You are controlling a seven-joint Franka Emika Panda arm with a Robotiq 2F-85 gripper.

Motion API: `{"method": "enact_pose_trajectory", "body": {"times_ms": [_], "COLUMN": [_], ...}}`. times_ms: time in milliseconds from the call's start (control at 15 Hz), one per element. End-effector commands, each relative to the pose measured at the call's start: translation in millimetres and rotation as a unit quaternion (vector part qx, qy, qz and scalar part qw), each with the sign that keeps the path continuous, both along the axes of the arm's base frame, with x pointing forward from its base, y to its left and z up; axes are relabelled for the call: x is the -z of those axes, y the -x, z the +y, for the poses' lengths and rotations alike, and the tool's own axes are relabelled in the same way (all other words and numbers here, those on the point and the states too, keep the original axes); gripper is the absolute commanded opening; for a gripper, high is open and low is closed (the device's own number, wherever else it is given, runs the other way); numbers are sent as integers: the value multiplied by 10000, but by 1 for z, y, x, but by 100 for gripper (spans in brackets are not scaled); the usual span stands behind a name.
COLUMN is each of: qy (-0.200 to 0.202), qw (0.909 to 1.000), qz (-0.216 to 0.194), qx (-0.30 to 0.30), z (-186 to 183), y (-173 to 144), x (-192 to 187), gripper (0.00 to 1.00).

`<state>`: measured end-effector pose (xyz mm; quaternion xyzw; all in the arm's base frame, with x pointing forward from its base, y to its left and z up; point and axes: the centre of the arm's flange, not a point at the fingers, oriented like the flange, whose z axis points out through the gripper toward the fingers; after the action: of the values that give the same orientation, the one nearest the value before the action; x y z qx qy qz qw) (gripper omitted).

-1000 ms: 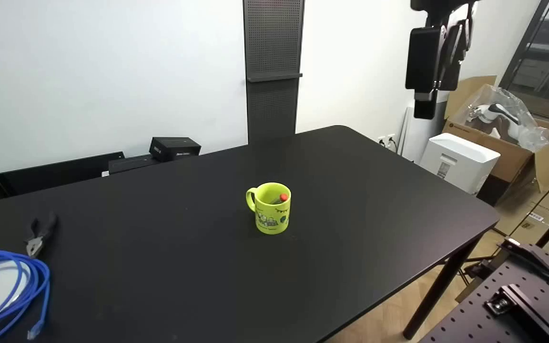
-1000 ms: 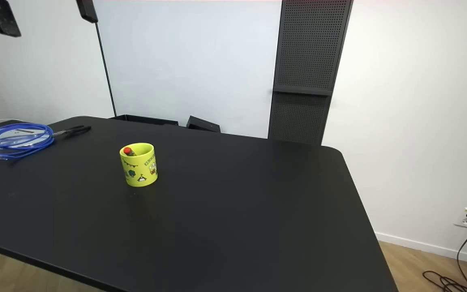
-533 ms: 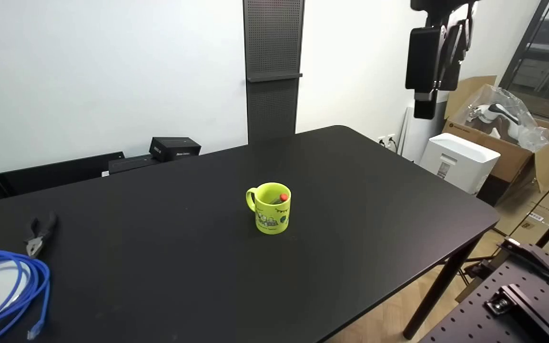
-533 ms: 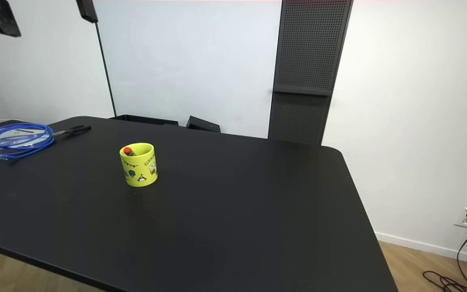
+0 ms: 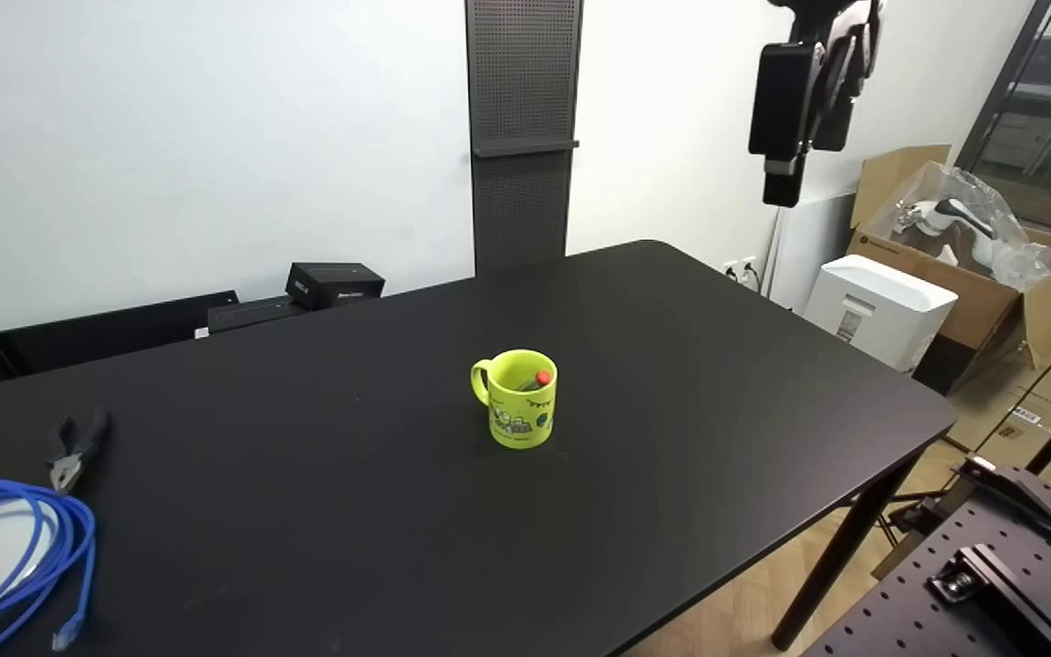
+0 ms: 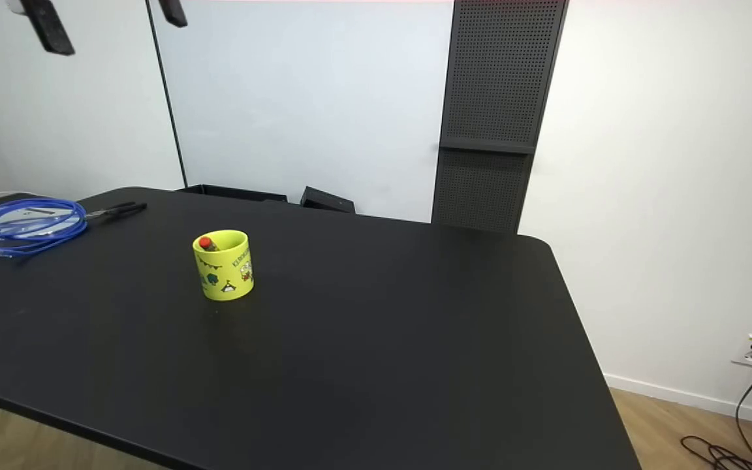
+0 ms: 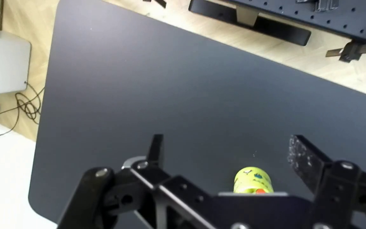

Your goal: Remove the marker from the yellow mug, put the marker back in the mug, remove the marker from the mug again

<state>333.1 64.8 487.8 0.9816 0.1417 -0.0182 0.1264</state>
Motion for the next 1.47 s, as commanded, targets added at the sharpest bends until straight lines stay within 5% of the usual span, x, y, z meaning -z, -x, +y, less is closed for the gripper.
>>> {"method": "enact_pose_trajectory", "body": {"times_ms": [0,267,733,1400], "qy": [289,-109,-744,-583], "qw": [9973,9919,9912,9954], "qz": [-673,-1194,-888,-107], "qx": [-70,-421,-634,-749], "z": [2,15,46,92], "y": [-47,-97,-159,-151], "x": [1,27,101,167], "gripper": [100,100,100,100]}}
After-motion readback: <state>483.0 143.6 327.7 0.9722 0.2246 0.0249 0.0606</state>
